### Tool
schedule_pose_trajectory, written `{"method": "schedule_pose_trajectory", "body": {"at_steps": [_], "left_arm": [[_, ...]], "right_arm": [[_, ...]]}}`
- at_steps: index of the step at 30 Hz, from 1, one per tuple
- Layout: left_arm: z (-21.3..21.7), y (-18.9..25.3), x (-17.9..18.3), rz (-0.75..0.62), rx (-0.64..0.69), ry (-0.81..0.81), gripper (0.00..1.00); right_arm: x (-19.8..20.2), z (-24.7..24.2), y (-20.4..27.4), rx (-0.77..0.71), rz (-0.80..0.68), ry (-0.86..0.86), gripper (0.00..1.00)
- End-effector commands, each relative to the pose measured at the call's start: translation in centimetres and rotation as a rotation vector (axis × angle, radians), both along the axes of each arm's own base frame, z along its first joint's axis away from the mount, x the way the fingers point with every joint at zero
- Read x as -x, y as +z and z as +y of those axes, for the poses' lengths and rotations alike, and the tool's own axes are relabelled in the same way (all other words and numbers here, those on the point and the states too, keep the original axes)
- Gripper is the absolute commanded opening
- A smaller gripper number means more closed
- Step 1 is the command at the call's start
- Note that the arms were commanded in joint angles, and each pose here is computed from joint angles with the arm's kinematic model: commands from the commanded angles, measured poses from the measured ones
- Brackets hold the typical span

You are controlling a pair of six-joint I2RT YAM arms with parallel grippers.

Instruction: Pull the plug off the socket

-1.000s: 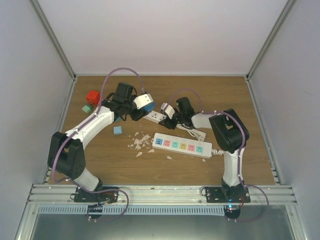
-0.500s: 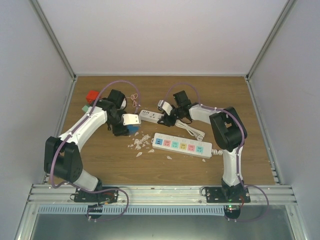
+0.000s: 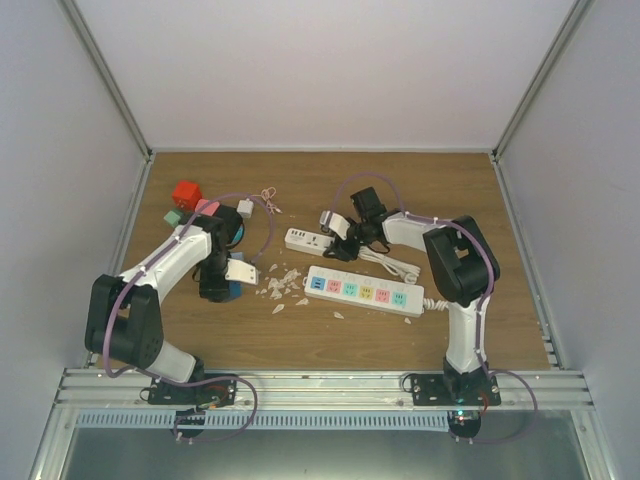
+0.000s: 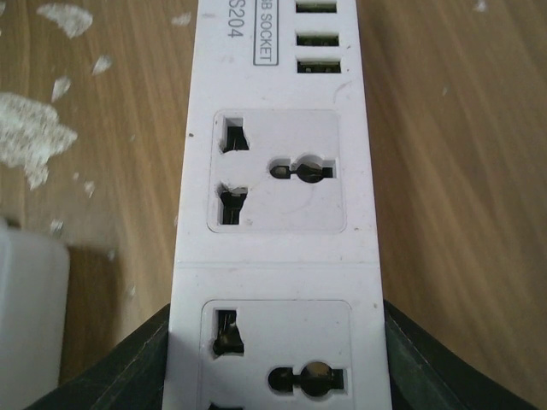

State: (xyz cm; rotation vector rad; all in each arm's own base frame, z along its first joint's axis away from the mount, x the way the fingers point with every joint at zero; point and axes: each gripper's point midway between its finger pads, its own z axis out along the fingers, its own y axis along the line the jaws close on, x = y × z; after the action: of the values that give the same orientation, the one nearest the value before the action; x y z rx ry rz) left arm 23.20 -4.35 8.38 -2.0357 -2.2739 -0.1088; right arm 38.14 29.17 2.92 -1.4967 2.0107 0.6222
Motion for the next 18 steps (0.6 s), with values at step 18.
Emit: {"method": "schedule_pose_trajectory", "body": {"at_steps": [18], "left_arm": [[5.4,-2.0,1.3,0.175,-0.344,-0.004,0.42]], "right_arm": [[6.5,-14.9,-4.7,0.249,0.137,-0.074,0.19]]}}
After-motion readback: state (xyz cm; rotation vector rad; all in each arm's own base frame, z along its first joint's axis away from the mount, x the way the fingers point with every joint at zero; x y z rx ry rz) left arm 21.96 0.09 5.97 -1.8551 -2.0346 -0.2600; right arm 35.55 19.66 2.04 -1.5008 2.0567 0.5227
